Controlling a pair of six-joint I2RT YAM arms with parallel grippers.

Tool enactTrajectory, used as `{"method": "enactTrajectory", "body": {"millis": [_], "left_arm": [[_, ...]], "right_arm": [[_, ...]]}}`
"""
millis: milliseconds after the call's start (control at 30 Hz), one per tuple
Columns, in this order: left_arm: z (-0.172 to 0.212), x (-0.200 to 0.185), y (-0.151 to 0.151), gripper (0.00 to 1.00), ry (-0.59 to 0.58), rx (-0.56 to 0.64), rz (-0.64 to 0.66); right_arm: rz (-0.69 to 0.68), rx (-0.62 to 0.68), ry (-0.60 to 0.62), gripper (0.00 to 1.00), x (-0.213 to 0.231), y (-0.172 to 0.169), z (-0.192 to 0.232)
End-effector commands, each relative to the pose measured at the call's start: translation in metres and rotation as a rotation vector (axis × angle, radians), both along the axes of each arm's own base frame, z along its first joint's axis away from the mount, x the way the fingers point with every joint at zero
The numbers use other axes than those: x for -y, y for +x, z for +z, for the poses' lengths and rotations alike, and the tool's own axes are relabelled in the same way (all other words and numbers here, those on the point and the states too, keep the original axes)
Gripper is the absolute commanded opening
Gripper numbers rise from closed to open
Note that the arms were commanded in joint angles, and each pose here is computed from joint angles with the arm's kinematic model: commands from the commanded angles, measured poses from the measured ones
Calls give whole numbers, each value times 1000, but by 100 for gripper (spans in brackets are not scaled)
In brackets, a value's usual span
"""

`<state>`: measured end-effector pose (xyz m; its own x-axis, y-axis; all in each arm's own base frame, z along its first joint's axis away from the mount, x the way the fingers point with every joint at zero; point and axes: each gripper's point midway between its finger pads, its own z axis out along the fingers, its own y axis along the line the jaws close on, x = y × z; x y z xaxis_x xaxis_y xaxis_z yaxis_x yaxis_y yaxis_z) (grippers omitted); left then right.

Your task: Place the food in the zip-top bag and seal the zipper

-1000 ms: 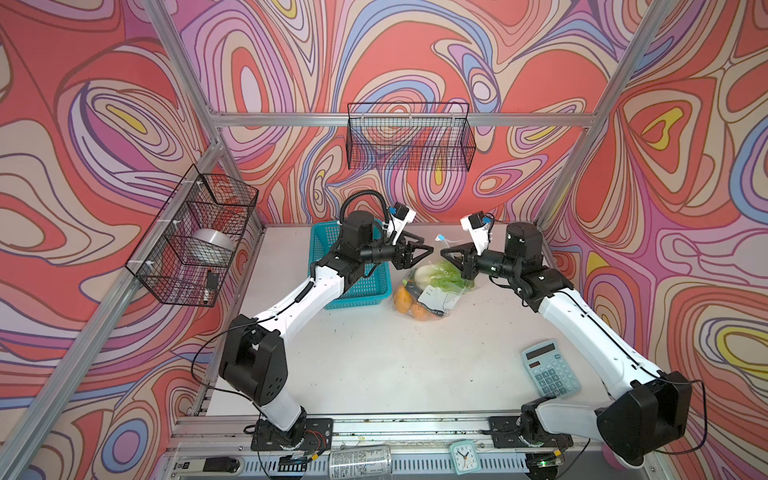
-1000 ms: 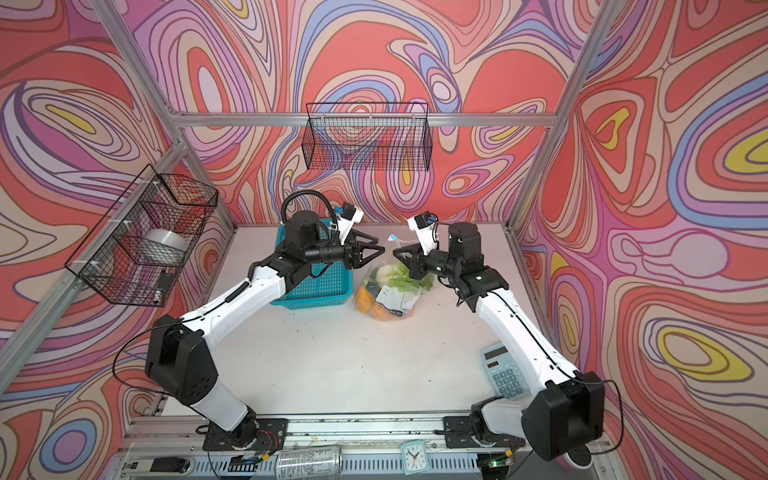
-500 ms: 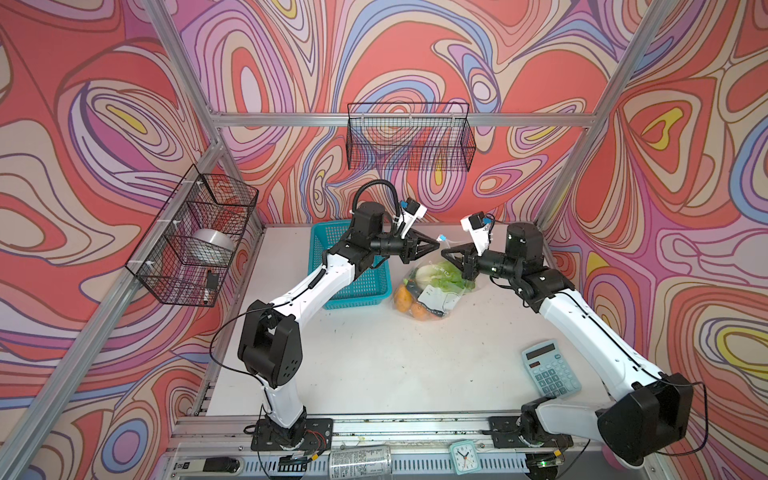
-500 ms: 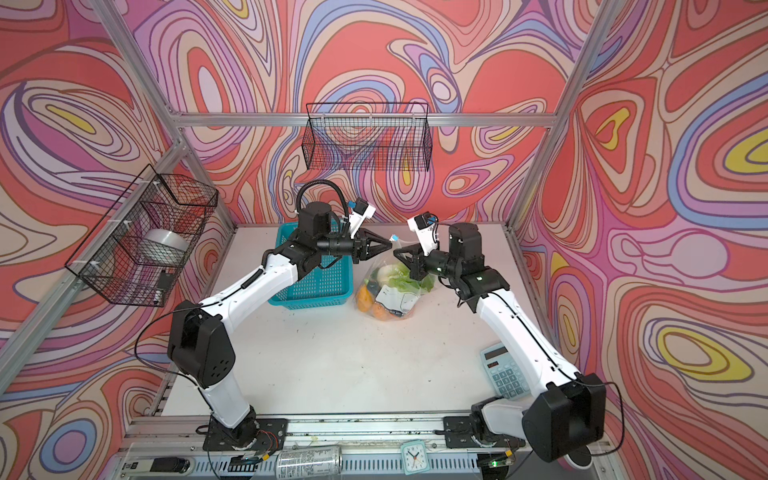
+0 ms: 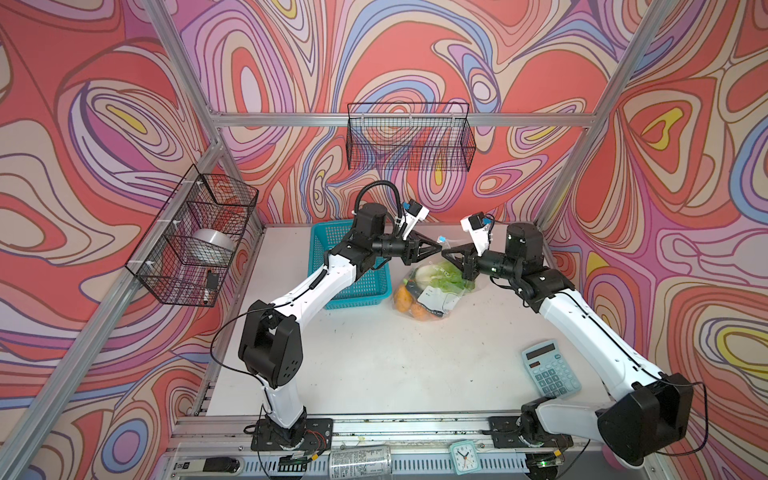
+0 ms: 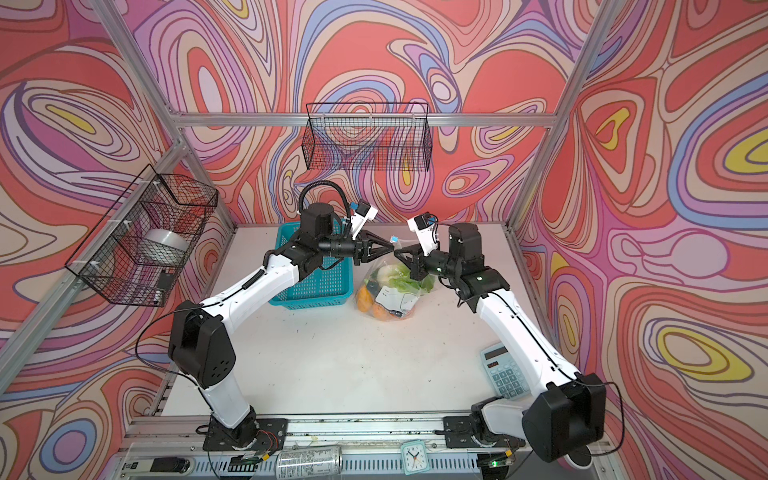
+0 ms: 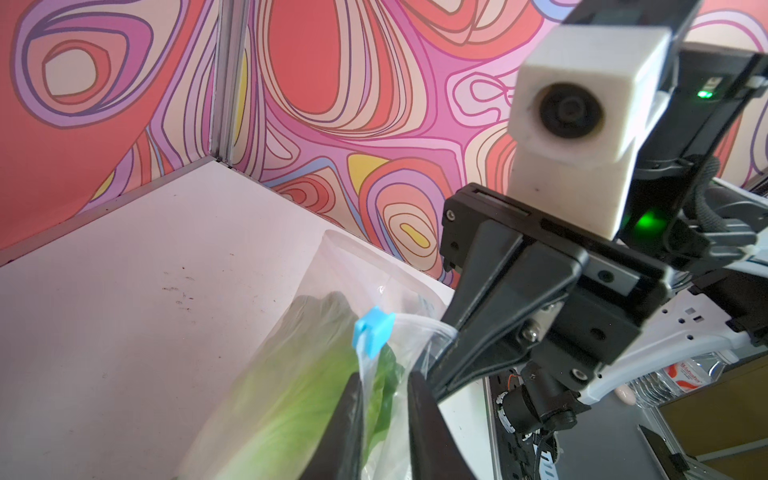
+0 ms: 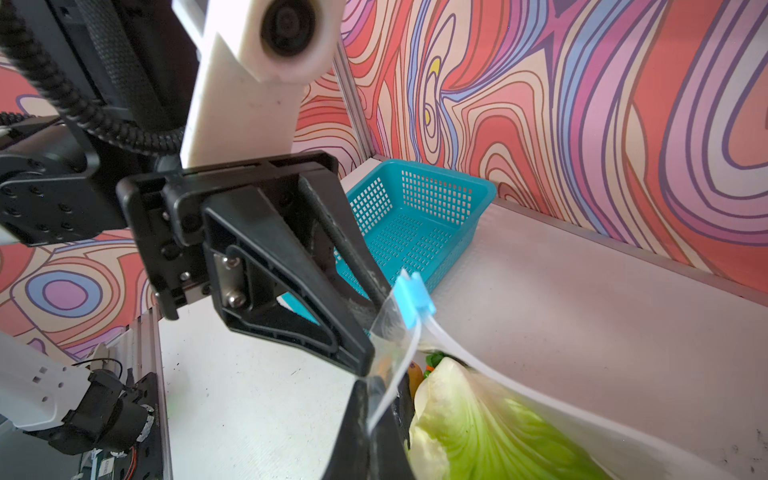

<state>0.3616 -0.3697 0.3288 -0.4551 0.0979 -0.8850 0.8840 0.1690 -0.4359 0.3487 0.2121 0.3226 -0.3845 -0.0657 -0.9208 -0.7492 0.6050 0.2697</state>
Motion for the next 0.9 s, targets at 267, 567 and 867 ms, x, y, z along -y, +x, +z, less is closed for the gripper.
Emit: {"method": "enactTrajectory", "body": {"millis": [267, 567, 867], "left_arm": [[-4, 4, -6, 66, 18, -4, -58], [-17, 7, -8, 44, 64, -28, -103], [-4, 13, -2, 7, 5, -19, -91]], "right_arm": [[-8, 46, -17, 0, 4, -4, 10], [-28, 61, -67, 0, 9, -3, 5], [-27, 49, -70, 0, 9, -3, 3]]}}
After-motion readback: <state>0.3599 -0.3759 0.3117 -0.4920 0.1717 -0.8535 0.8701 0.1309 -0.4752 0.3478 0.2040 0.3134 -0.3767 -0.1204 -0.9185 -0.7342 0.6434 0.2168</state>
